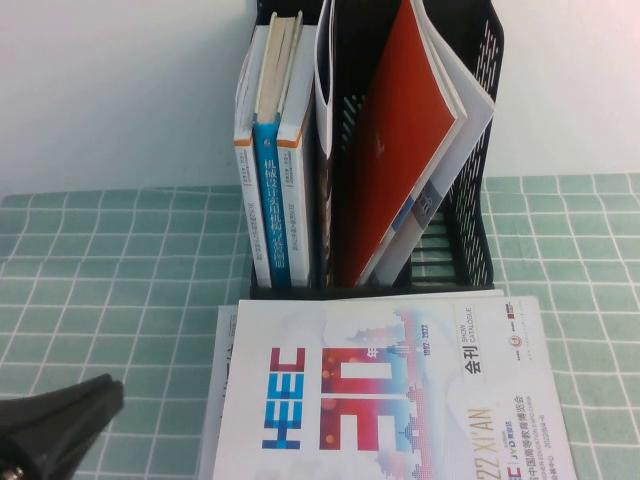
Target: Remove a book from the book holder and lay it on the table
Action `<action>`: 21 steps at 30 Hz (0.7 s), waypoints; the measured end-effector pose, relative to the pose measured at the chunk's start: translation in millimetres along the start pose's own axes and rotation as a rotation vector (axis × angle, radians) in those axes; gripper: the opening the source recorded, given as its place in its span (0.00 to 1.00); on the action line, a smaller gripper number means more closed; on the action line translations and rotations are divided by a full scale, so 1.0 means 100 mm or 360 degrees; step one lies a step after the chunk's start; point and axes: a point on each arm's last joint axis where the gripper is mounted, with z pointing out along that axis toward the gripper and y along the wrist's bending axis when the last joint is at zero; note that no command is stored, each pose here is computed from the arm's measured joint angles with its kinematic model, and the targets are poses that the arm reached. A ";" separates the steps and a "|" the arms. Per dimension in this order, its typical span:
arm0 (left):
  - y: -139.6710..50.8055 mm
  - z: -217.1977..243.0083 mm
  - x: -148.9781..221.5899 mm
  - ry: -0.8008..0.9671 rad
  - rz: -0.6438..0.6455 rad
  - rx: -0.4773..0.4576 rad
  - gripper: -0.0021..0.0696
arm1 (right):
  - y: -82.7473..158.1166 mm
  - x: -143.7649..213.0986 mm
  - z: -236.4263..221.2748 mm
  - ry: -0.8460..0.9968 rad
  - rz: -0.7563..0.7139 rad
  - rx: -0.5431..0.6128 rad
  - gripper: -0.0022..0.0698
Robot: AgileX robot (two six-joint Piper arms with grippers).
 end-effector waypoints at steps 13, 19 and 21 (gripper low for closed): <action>-0.07 0.20 0.45 -0.0162 -0.0026 0.0153 0.03 | 0.34 0.65 0.10 -0.0621 0.0235 -0.0060 0.03; -0.06 0.21 0.54 -0.0130 -0.0027 0.0154 0.03 | 0.38 0.66 0.10 -0.0591 0.0304 -0.0140 0.03; -0.06 0.22 0.57 -0.0115 -0.0027 0.0153 0.03 | 0.38 0.66 0.10 -0.0592 0.0309 -0.0145 0.03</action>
